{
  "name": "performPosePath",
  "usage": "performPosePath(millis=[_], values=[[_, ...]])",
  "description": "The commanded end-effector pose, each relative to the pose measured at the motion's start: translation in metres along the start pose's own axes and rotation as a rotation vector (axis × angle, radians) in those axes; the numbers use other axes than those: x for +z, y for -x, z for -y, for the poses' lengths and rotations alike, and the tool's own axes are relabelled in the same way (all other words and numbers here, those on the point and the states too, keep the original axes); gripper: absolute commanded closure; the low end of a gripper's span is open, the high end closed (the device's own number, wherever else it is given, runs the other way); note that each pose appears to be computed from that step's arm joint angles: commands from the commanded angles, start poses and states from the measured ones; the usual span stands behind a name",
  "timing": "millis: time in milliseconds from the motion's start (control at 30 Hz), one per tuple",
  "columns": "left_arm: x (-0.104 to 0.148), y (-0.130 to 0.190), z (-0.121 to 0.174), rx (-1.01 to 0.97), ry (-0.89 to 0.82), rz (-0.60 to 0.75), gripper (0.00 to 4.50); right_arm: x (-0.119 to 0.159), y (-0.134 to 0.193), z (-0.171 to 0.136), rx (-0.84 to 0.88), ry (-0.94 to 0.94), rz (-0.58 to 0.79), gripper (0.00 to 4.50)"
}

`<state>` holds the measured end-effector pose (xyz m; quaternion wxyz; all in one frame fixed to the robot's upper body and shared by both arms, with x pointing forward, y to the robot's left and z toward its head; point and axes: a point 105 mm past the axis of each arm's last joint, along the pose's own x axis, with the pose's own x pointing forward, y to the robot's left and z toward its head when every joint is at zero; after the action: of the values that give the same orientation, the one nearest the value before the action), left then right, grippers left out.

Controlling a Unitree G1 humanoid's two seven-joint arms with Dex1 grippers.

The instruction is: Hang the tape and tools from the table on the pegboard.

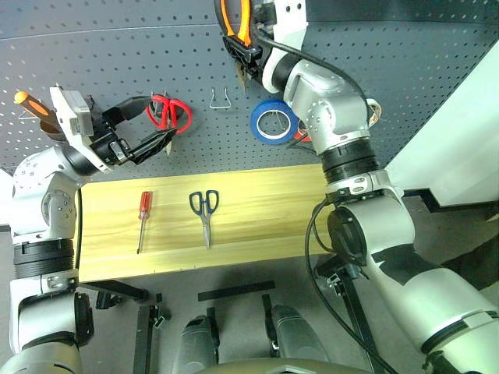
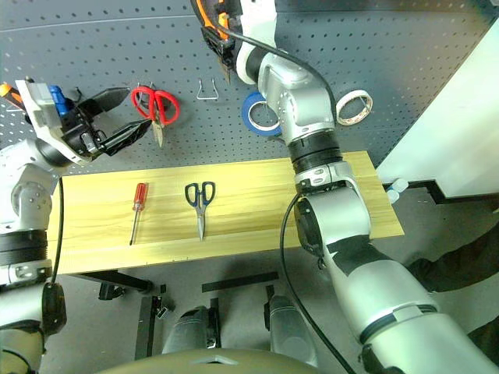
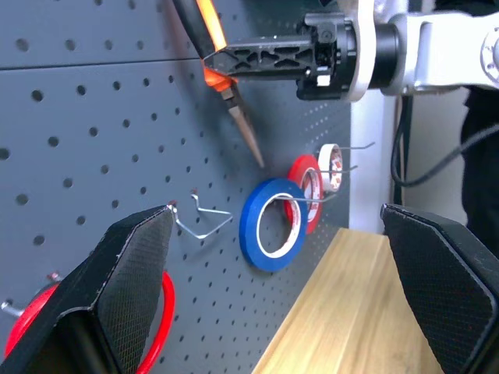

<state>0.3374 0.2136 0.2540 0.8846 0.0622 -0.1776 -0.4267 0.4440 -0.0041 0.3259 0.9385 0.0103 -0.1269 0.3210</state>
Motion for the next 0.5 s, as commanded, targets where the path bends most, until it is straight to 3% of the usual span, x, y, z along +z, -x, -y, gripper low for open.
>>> performPosePath(millis=[33,500], values=[[0.017,0.002,-0.002,0.014,-0.046,0.028,0.0,0.029,-0.01,-0.018,0.035,0.056,0.101,2.43],[0.016,0.01,-0.003,0.052,-0.066,0.009,0.0,-0.008,-0.02,-0.024,0.021,0.147,0.032,2.43]])
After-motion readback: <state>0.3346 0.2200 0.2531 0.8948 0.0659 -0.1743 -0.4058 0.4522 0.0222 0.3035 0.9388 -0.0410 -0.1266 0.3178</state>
